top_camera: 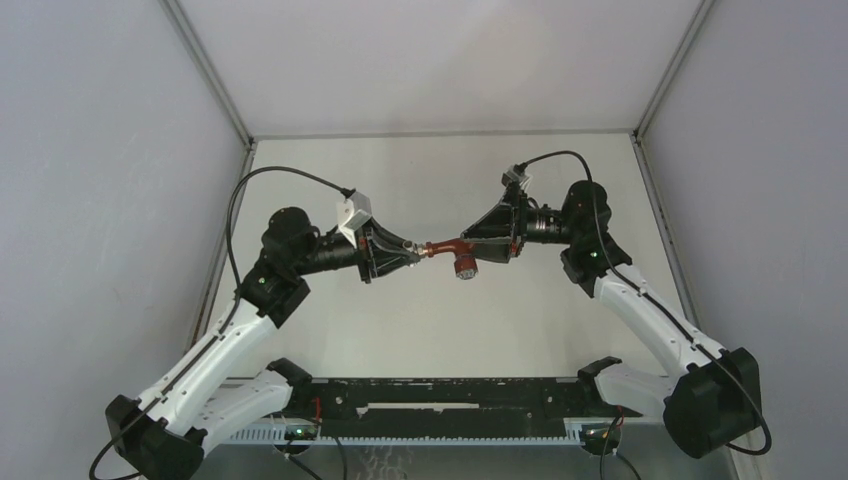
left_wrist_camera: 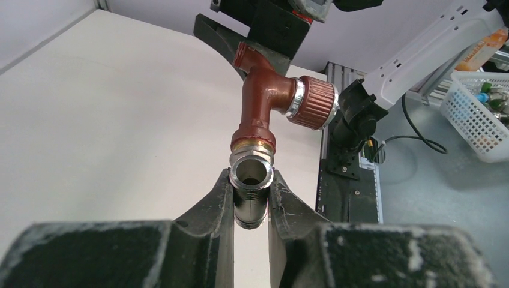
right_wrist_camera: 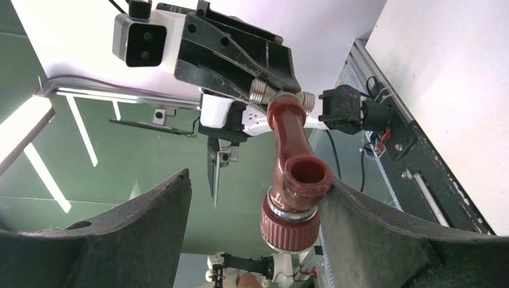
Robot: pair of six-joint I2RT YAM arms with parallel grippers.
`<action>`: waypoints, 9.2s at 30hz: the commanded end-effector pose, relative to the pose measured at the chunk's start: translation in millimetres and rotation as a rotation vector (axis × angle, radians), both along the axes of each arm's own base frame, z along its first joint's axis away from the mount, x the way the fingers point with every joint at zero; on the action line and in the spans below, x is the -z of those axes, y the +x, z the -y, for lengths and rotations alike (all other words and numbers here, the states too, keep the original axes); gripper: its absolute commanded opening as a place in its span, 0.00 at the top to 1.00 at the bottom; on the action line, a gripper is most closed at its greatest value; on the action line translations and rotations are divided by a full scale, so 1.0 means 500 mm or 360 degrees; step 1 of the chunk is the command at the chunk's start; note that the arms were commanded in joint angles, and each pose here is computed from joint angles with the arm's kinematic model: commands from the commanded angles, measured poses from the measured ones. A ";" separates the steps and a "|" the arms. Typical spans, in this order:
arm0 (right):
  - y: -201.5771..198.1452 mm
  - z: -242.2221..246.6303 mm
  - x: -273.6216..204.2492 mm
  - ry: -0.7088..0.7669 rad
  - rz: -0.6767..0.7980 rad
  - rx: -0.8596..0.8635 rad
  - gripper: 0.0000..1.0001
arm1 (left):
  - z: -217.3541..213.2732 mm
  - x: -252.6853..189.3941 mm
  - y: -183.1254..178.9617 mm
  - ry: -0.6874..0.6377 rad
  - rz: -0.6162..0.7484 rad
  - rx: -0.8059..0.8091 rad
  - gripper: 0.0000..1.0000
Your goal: Install the water faucets
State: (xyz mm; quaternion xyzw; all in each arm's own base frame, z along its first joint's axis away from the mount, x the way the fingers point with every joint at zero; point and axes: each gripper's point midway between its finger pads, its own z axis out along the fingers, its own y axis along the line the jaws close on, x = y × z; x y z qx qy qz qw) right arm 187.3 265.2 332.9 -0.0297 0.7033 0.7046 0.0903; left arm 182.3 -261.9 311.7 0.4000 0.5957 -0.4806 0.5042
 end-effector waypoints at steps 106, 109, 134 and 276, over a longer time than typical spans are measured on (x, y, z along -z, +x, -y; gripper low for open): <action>-0.059 0.069 0.040 -0.0373 0.2599 0.0656 0.00 | -0.005 -0.100 -0.069 -0.0048 -0.0717 0.0455 1.00; -0.058 0.046 0.035 -0.0314 0.2626 0.0610 0.00 | -0.006 -0.102 -0.071 -0.0049 -0.0730 0.0456 1.00; -0.083 -0.013 -0.021 0.0022 0.1926 0.0479 0.54 | -0.014 -0.063 -0.051 0.0027 -0.0479 0.0277 1.00; -0.003 -0.043 -0.043 0.0211 0.0311 0.0056 1.00 | -0.016 -0.076 0.004 -0.0393 -0.0172 -0.0030 0.54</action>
